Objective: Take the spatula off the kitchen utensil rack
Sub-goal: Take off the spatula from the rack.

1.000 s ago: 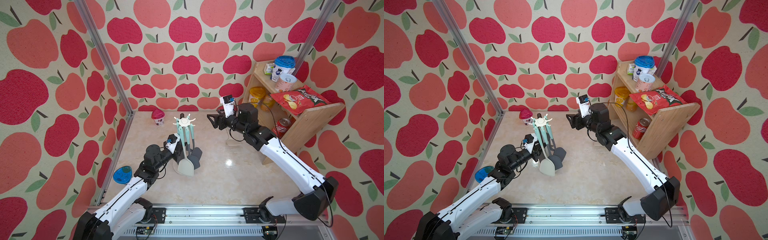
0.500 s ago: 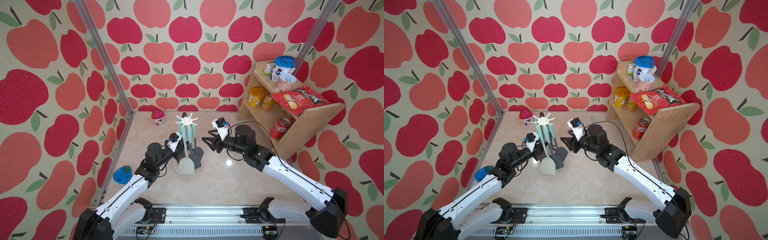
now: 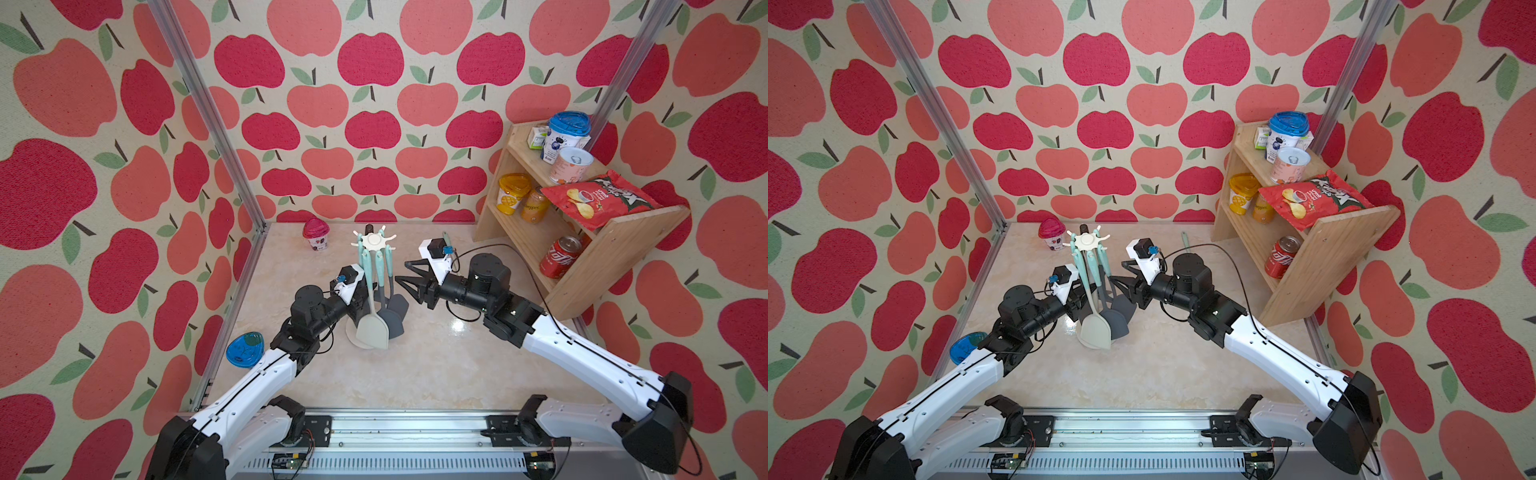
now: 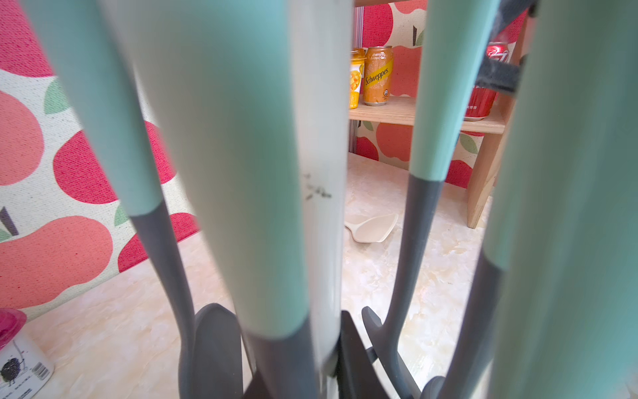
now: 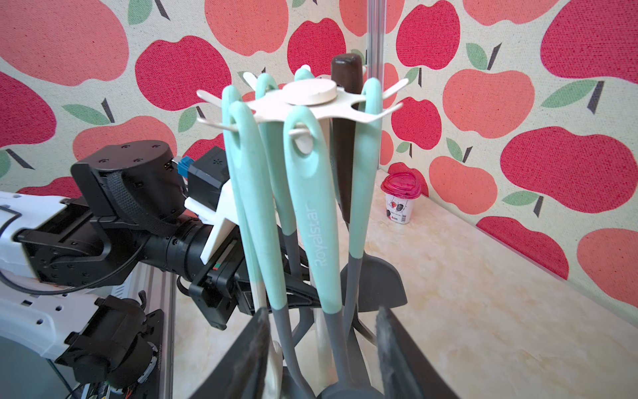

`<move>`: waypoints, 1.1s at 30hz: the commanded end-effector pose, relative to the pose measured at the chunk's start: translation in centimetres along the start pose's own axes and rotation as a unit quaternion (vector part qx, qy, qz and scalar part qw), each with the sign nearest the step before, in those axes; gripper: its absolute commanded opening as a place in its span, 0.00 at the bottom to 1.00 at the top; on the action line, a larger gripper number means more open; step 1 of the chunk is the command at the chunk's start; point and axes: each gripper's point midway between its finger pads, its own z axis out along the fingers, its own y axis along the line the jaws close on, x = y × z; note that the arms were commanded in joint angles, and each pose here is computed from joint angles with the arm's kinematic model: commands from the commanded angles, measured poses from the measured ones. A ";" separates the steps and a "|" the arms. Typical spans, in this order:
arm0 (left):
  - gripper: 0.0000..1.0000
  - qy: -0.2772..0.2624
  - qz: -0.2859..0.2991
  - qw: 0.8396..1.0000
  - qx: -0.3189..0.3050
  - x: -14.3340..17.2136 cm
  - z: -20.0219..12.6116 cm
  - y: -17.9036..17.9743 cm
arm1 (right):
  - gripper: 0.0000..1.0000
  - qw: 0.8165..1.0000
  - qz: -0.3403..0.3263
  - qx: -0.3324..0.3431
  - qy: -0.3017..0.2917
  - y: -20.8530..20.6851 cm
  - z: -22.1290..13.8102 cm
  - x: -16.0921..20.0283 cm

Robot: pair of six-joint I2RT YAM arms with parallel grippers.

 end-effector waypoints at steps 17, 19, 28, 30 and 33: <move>0.00 0.095 -0.010 0.995 0.009 5.7 -0.1 -0.6 | 0.48 1.000 -0.019 -0.010 0.004 -0.4 2.9 0.4; 0.00 0.095 -0.010 0.995 0.009 5.7 -0.2 -0.6 | 0.48 1.000 -0.019 -0.011 0.001 -0.4 3.0 0.3; 0.00 0.094 -0.009 0.995 0.009 5.7 -0.2 -0.6 | 0.44 1.000 -0.024 -0.010 -0.013 -0.5 3.2 0.2; 0.00 0.097 -0.010 0.995 0.011 5.8 -0.1 -0.6 | 0.41 0.999 -0.027 -0.007 -0.017 -0.6 3.1 0.1; 0.00 0.099 -0.009 0.995 0.011 5.9 -0.1 -0.6 | 0.38 0.999 -0.028 -0.010 -0.020 -0.5 3.0 0.1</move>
